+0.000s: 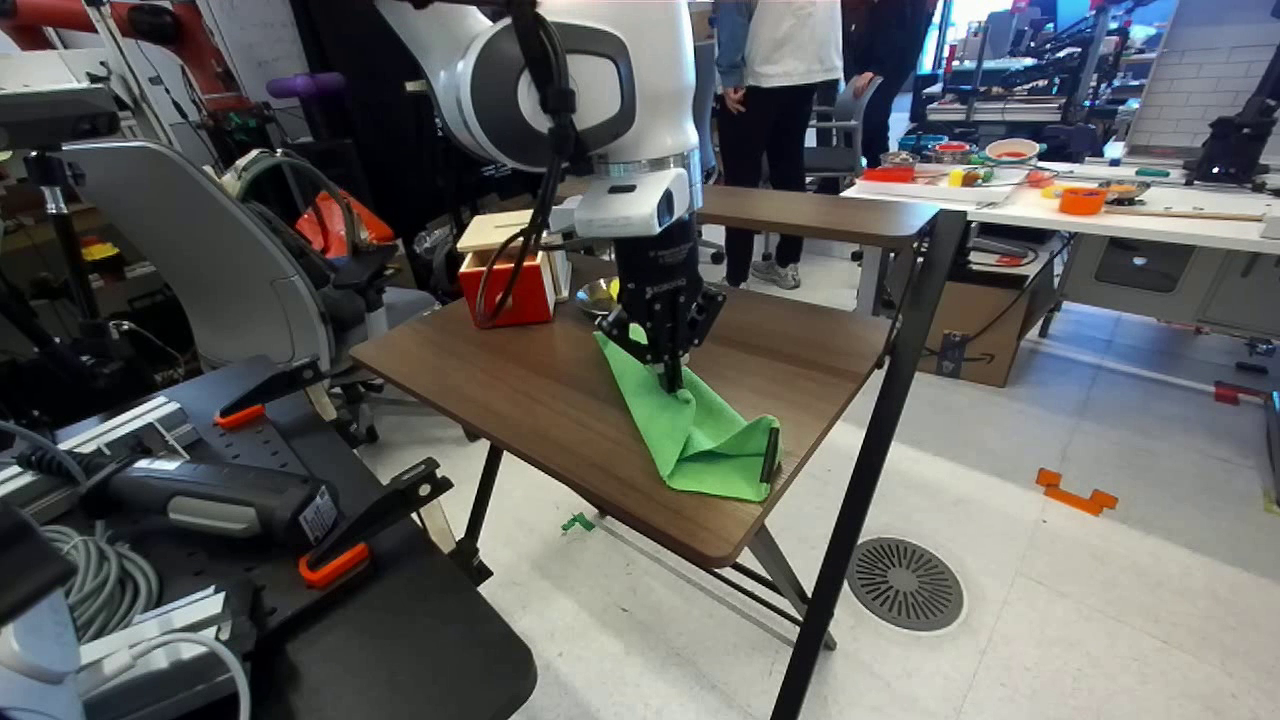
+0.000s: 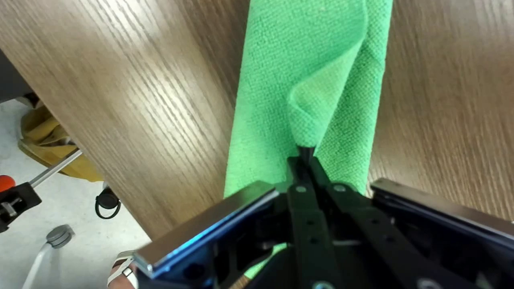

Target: Fold the cloth on the table and put the cob on the pan

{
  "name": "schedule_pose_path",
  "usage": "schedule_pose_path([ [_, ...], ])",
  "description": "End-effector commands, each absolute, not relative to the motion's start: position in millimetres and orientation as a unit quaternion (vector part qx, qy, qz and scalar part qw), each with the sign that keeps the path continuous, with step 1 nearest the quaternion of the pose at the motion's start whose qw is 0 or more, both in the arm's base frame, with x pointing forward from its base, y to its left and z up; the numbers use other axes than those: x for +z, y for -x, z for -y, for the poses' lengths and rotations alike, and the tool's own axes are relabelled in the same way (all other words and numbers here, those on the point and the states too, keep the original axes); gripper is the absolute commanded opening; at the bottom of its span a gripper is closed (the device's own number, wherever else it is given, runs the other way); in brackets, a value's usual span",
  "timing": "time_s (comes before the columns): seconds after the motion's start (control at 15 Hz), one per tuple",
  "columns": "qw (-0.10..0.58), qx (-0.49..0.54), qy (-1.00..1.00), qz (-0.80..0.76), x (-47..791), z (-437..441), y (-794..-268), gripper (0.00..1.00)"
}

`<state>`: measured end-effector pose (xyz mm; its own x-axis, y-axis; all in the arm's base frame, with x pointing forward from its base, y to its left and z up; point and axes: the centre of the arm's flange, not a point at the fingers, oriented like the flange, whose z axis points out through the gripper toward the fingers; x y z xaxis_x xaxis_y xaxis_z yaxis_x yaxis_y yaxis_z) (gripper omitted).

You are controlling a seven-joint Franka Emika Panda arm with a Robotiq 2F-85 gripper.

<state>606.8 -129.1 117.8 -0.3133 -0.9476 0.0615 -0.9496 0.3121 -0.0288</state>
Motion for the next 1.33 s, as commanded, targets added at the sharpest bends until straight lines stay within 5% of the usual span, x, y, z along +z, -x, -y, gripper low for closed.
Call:
schedule_pose_path([
  [0.0, 0.020, 0.018, -0.585, 0.811, 102.8, 141.2, -627.6, 0.01],
  [0.27, 0.029, 0.014, -0.586, 0.810, 94.0, 145.5, -630.5, 0.01],
  [0.33, 0.029, 0.015, -0.586, 0.809, 95.7, 145.8, -630.7, 0.29],
  [0.47, 0.027, 0.023, -0.590, 0.807, 103.4, 145.7, -629.5, 0.36],
  [1.0, -0.018, 0.065, -0.598, 0.799, 200.7, 134.9, -602.8, 0.96],
  [1.2, -0.043, 0.069, -0.627, 0.775, 232.6, 121.6, -574.5, 1.00],
  [1.27, -0.026, 0.064, -0.607, 0.792, 205.5, 133.2, -612.7, 1.00],
])
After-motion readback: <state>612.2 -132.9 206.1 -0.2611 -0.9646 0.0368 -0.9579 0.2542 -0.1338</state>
